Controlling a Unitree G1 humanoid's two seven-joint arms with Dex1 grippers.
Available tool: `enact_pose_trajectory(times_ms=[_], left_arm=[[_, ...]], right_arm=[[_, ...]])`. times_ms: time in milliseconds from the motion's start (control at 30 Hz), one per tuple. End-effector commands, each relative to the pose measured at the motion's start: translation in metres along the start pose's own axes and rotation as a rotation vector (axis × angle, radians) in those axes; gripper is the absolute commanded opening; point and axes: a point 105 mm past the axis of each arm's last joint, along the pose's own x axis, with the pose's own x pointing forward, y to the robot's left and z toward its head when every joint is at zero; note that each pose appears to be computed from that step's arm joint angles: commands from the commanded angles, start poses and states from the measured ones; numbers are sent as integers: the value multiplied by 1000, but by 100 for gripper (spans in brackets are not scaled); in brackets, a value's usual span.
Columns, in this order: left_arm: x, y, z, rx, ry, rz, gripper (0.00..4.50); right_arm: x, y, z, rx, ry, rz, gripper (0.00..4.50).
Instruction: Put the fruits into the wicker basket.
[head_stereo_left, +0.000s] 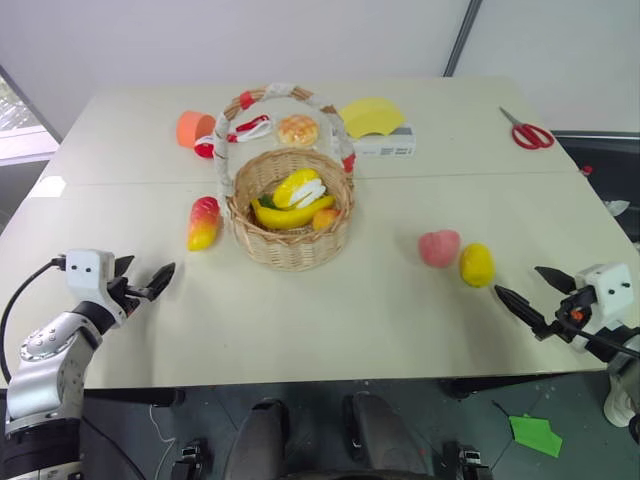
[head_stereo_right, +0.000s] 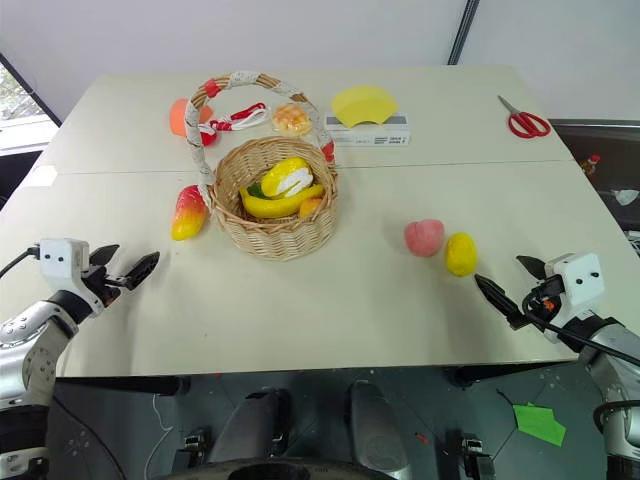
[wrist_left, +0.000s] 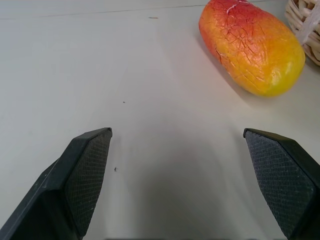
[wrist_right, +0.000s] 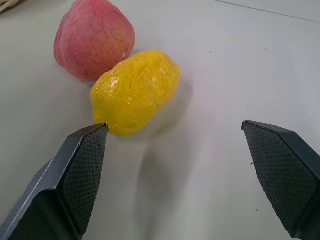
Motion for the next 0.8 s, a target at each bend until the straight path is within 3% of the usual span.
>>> enact_pose_trajectory(times_ms=[33, 233, 433, 600, 800], left_arm=[[0, -2, 15, 32, -48, -7, 450], [5, -5, 29, -5, -84, -6, 450], [18, -17, 57, -33, -112, -33, 450], [43, -35, 68, -49, 13, -45, 450], [68, -49, 81, -133, 129, -37, 450]], right_arm=[[-2, -3, 9, -30, -35, -17, 446], [-3, -9, 44, -5, -150, -27, 446], [18, 40, 84, -91, -195, 193, 446], [32, 110, 118, -165, -261, 456, 446], [35, 162, 129, -187, -308, 639, 446]])
